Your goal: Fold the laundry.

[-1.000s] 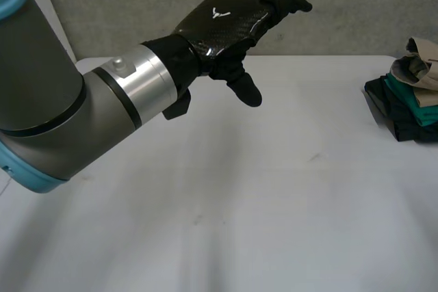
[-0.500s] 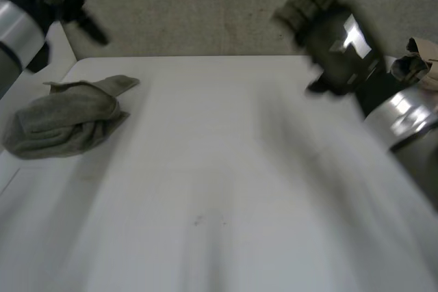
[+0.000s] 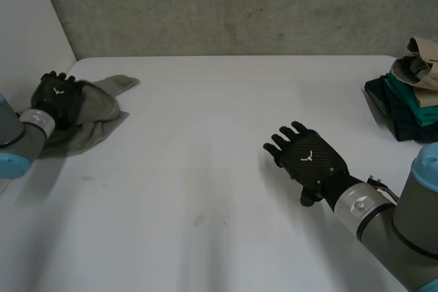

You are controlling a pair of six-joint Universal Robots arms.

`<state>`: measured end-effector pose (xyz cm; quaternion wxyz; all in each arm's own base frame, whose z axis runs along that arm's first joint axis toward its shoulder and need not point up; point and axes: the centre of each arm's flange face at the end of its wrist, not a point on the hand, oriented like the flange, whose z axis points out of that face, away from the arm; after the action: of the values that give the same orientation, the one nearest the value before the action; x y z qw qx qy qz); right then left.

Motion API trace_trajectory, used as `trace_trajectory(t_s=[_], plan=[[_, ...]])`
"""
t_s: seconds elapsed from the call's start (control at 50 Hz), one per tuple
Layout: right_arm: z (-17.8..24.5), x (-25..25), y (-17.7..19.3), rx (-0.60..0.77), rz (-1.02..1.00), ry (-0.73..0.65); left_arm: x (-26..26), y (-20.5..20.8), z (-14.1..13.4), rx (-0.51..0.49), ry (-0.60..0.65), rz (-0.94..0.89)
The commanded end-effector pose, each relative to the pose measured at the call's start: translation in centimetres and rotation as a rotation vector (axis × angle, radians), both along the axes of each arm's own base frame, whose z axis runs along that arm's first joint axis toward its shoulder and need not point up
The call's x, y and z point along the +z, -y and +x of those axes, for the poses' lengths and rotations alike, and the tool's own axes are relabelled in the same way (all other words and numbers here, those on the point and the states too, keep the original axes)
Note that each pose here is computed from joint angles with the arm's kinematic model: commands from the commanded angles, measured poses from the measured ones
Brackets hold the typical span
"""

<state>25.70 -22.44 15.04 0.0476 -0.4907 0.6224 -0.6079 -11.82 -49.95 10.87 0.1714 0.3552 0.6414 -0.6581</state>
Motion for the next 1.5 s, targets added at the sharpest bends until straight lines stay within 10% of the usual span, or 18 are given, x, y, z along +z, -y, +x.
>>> trace_trajectory(t_s=[0.02,0.14,0.3,0.44,0.56,0.74,1.04,1.3,1.5], plan=[[-0.1,0.0,0.0,-0.001,0.002,0.004,0.0,0.6,-1.1,-0.012,-0.001,-0.037],[-0.3,0.1,0.5,-0.016,-0.016,0.009,8.8,-1.8,-5.1,0.01,-0.115,-0.211],[-1.7,1.7,2.5,-0.094,-0.074,0.03,19.4,-12.7,-13.3,-0.321,-0.532,-0.26],[-3.6,4.4,4.5,-0.219,-0.128,0.097,16.3,-23.3,-20.7,-0.634,-0.602,0.047],[-4.9,5.8,5.9,-0.302,-0.097,0.208,9.3,-27.1,-24.4,-0.709,-0.474,0.235],[-6.4,6.3,7.1,-0.365,-0.056,0.264,4.3,-27.3,-24.3,-0.573,-0.23,0.3],[-6.0,7.6,5.9,-0.347,0.122,0.169,14.9,-27.2,-20.1,-0.499,-0.383,0.122],[-1.5,1.3,-1.2,-0.094,0.345,-0.022,9.0,-20.0,-15.7,-0.287,-0.377,0.275],[-0.4,-2.7,-1.4,-0.064,0.229,0.028,5.1,-18.8,-18.6,-0.517,-0.375,0.491]])
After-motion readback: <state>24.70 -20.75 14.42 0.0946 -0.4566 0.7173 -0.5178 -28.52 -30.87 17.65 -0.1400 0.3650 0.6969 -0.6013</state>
